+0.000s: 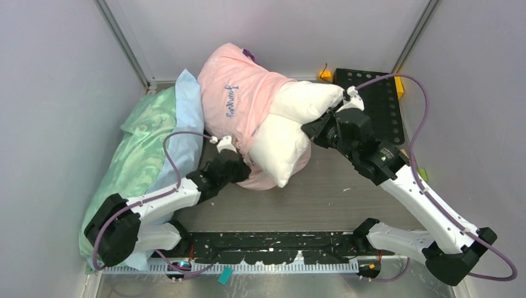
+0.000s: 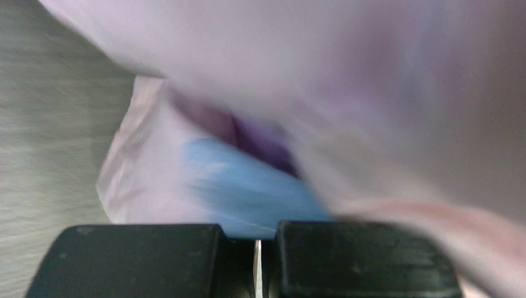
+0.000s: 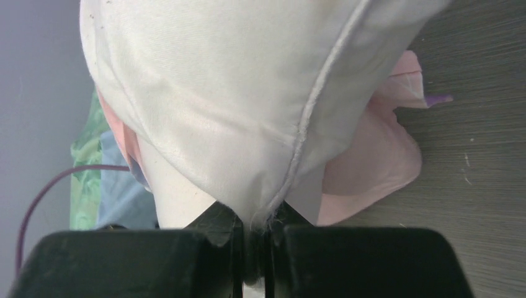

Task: Remove the pillowcase from the pillow

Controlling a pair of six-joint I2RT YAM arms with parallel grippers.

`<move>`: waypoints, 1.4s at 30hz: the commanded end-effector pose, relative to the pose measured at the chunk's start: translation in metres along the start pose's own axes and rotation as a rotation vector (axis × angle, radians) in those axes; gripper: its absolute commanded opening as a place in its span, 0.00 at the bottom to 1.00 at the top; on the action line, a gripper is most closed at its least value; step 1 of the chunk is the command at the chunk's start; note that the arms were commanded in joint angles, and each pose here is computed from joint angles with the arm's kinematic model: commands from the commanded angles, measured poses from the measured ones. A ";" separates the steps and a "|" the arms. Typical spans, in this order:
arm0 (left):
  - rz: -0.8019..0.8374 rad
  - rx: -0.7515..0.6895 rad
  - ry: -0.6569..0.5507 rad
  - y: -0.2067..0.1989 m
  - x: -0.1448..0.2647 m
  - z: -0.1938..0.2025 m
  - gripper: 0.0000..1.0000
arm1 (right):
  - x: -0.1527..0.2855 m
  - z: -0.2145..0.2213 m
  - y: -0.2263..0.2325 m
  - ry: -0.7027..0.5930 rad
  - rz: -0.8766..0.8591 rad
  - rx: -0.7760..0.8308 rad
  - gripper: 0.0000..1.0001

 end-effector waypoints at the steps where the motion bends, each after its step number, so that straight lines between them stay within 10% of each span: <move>1: -0.213 -0.103 0.101 0.051 0.014 -0.017 0.00 | 0.059 -0.074 -0.001 -0.307 0.008 0.056 0.00; 14: -0.250 -0.261 -0.096 0.035 0.073 -0.098 0.05 | 0.060 -0.020 -0.124 -0.218 0.462 0.259 0.04; 18: -0.138 -0.359 -0.053 0.009 0.091 -0.111 0.30 | 0.047 -0.003 -0.120 -0.083 0.436 0.318 0.66; 21: -0.089 -0.399 -0.061 -0.006 0.113 -0.126 0.49 | 0.050 -0.007 -0.117 -0.048 0.450 0.362 0.82; 34: 0.089 -0.423 -0.044 -0.067 0.132 -0.162 0.90 | 0.097 -0.050 -0.074 -0.098 0.336 0.362 0.89; 42: 0.206 -0.467 -0.013 -0.128 0.099 -0.147 0.91 | 0.078 0.003 -0.084 0.063 0.263 0.242 0.89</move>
Point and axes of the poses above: each gripper's point midway between its finger pads, its own x axis back along the fingers, its own y axis along the line the jaws close on, z = x × y, the point moved 3 cm from there along x, back along the fingers, and after that the axes turned 1 degree about x, right-handed, at the moved point
